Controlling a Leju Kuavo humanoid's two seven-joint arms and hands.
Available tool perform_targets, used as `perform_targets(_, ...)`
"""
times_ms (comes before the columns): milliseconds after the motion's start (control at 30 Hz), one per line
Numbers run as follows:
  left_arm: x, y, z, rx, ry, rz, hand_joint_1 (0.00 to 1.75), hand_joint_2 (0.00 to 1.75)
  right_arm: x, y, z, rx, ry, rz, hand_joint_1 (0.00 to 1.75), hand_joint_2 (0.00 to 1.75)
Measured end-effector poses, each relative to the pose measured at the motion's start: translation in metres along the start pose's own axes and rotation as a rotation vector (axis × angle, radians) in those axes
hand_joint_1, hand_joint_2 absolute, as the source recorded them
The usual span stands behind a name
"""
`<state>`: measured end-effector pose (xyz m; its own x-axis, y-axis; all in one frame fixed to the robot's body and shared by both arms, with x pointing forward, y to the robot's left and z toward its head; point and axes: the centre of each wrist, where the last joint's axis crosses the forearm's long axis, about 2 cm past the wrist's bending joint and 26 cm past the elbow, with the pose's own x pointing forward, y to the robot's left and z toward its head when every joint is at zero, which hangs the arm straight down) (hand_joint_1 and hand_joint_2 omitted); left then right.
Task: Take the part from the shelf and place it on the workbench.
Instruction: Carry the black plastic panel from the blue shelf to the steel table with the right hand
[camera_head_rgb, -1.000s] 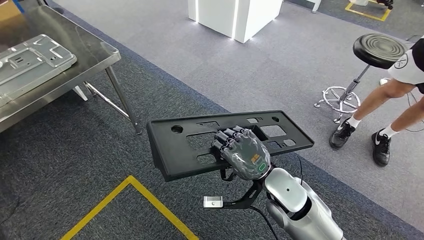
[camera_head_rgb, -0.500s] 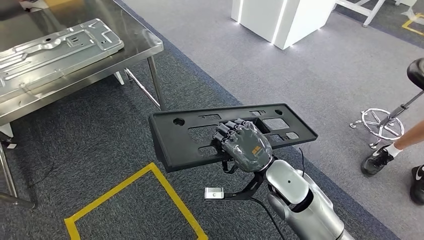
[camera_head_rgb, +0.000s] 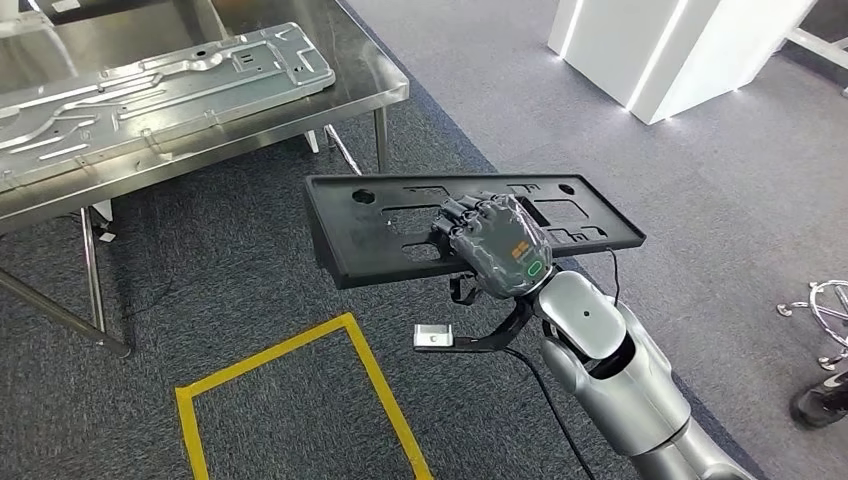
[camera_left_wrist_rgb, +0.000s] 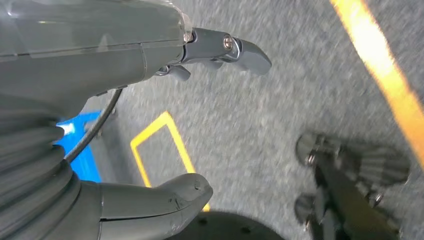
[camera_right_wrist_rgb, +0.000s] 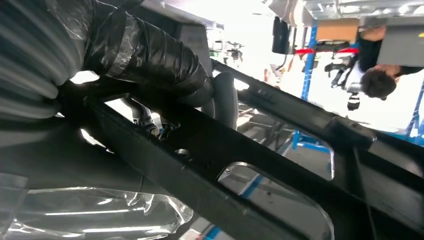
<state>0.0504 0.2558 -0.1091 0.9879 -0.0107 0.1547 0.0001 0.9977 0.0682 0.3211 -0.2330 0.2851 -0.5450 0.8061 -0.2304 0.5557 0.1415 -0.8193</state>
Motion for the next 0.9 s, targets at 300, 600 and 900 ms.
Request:
perform_targets(300,0.0,-0.001,0.0,-0.021,0.006,0.0,0.0,1.75,-0.012,-0.004,-0.015,0.007,-0.011,0.008,1.75,1.75)
perform_targets(600,0.0,0.0,0.0,-0.024,0.009,-0.007,0.0,1.75,-0.018,-0.007,-0.025,0.01,-0.007,0.02,1.75,1.75)
perform_targets(900,0.0,-0.001,0.0,-0.029,0.016,-0.009,0.0,1.75,-0.024,-0.003,-0.031,0.052,0.004,-0.008,1.75,1.75)
